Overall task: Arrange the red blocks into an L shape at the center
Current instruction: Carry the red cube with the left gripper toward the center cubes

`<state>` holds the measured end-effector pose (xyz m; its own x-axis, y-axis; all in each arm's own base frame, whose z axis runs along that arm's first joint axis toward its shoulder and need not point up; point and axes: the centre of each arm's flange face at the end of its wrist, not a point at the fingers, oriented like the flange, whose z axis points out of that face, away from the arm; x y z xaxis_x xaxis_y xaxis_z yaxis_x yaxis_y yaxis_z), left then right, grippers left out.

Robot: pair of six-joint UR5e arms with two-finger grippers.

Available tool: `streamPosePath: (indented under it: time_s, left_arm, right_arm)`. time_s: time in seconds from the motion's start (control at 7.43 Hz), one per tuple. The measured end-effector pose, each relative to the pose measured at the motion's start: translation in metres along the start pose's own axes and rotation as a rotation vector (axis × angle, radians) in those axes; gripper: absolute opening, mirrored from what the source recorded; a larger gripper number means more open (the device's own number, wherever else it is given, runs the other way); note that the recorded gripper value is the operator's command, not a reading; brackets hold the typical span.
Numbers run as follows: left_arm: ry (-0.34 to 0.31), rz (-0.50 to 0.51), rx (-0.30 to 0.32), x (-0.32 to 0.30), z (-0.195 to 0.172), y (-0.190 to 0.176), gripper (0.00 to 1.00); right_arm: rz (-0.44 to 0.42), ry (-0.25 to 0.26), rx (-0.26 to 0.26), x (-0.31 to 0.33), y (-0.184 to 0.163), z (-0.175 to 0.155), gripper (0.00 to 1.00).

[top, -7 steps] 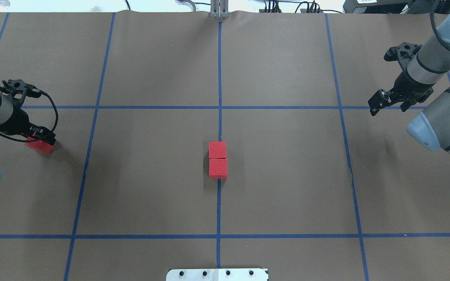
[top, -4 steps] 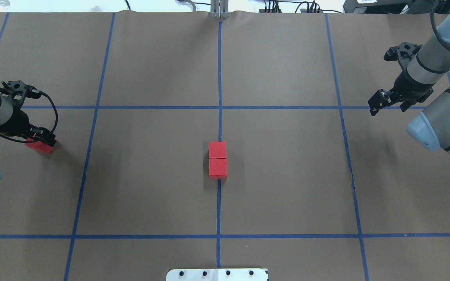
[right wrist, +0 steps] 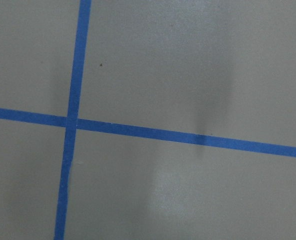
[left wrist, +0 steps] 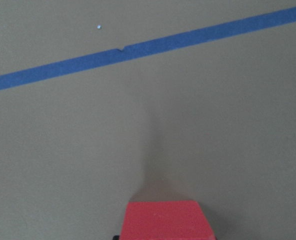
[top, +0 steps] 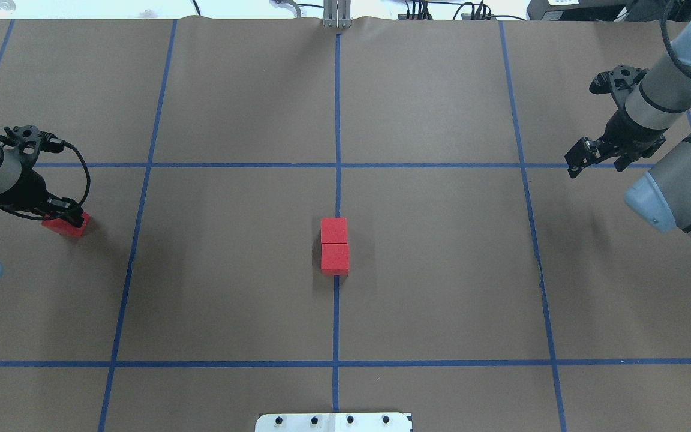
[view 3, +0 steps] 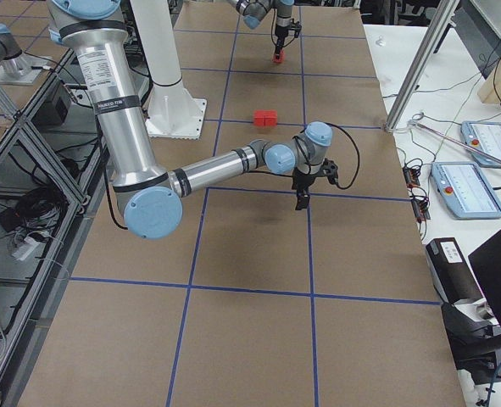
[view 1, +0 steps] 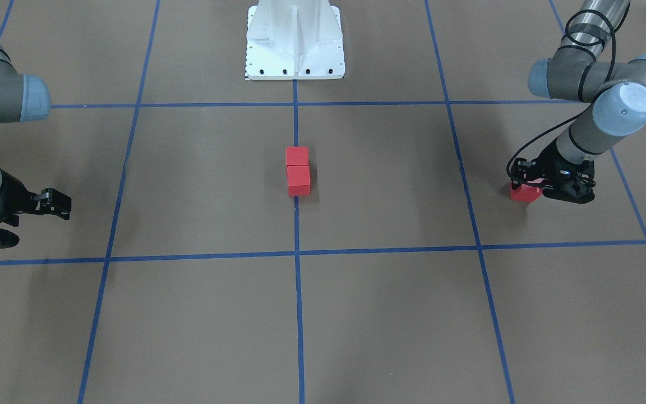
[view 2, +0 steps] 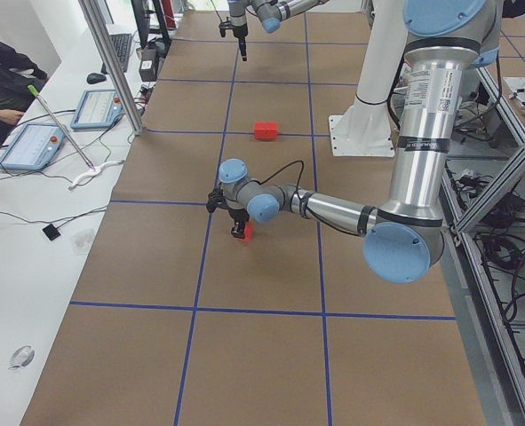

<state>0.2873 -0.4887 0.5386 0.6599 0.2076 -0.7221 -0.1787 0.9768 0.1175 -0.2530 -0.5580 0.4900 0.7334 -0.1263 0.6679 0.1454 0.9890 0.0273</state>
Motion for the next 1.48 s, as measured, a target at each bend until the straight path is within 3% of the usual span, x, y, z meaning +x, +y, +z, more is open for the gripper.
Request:
streamPosePath:
  time_s: [0.27, 0.54, 1.08, 1.48]
  left_arm:
    - [0.041, -0.077, -0.033, 0.048, -0.031, -0.020, 0.00]
    - [0.073, -0.249, -0.007, 0.123, -0.067, -0.044, 0.00]
    - [0.077, -0.730, 0.028, 0.289, -0.059, -0.039, 0.00]
    - [0.050, -0.974, 0.052, 0.369, -0.055, -0.029, 0.00]
  right_arm:
    - [0.000, 0.000, 0.000, 0.000, 0.000, 0.000, 1.00]
    - [0.000, 0.000, 0.000, 0.000, 0.000, 0.000, 1.00]
    - [0.001, 0.002, -0.001, 0.001, 0.000, 0.001, 1.00]
    - [0.002, 0.002, 0.001, 0.002, 0.001, 0.000, 1.00]
